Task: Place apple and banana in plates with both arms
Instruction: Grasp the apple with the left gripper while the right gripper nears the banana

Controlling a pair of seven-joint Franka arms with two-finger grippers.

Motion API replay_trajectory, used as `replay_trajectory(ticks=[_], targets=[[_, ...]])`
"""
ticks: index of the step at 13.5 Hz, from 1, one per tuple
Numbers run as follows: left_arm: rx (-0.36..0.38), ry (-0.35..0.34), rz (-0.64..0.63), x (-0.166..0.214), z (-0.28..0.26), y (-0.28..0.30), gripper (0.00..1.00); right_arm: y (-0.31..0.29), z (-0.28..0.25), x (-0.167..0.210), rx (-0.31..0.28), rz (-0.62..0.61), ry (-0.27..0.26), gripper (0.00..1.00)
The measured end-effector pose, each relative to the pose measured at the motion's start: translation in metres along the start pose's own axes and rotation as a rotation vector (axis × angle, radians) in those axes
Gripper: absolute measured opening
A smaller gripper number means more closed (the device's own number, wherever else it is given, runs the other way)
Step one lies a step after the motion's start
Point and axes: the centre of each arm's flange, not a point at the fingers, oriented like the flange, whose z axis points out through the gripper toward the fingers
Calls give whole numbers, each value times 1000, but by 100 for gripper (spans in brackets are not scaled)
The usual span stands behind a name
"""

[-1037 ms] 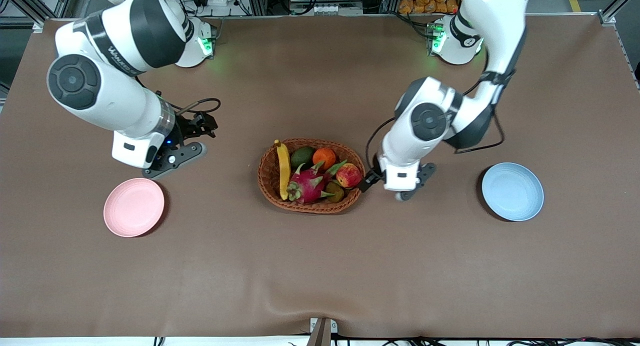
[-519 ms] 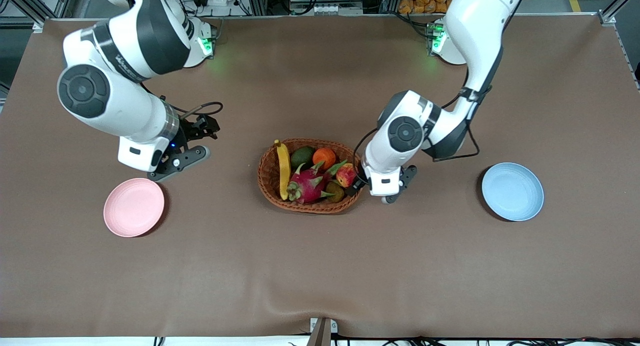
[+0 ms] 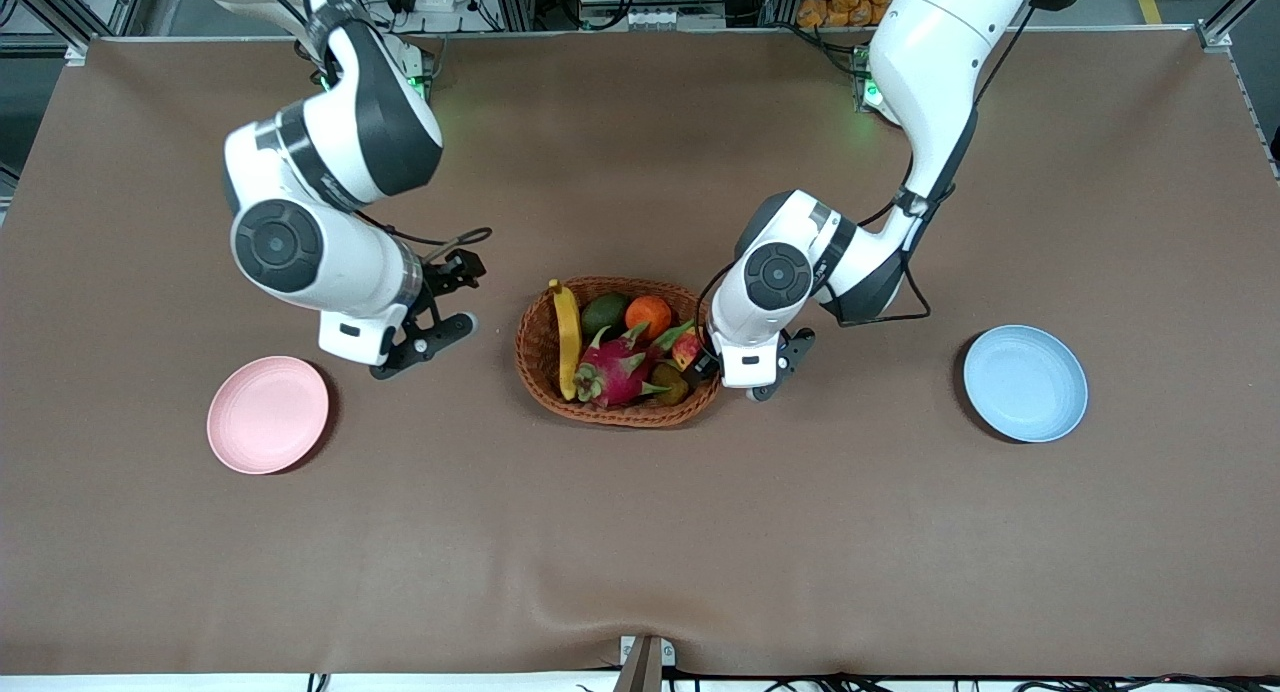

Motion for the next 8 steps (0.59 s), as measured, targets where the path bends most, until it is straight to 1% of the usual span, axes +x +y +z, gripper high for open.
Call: replay_trajectory(ticks=[1, 3, 4, 5, 6, 7, 8], targets=[[-20, 2, -2, -1, 0, 2, 100, -1, 4, 1, 0, -11, 5, 100], [-45, 3, -4, -4, 6, 5, 100, -15, 11, 2, -4, -57, -1, 100], [-42, 2, -3, -7, 11, 5, 94, -24, 15, 3, -6, -87, -7, 100], [-35, 0, -1, -10, 17, 5, 82, -33, 21, 3, -9, -114, -17, 100], [-30, -1, 1, -13, 21, 4, 73, -39, 31, 5, -12, -133, -25, 100], [-31, -1, 1, -14, 22, 5, 67, -43, 42, 9, -15, -148, -30, 100], [-38, 1, -2, -11, 18, 6, 67, -46, 53, 12, -17, -161, -33, 100]])
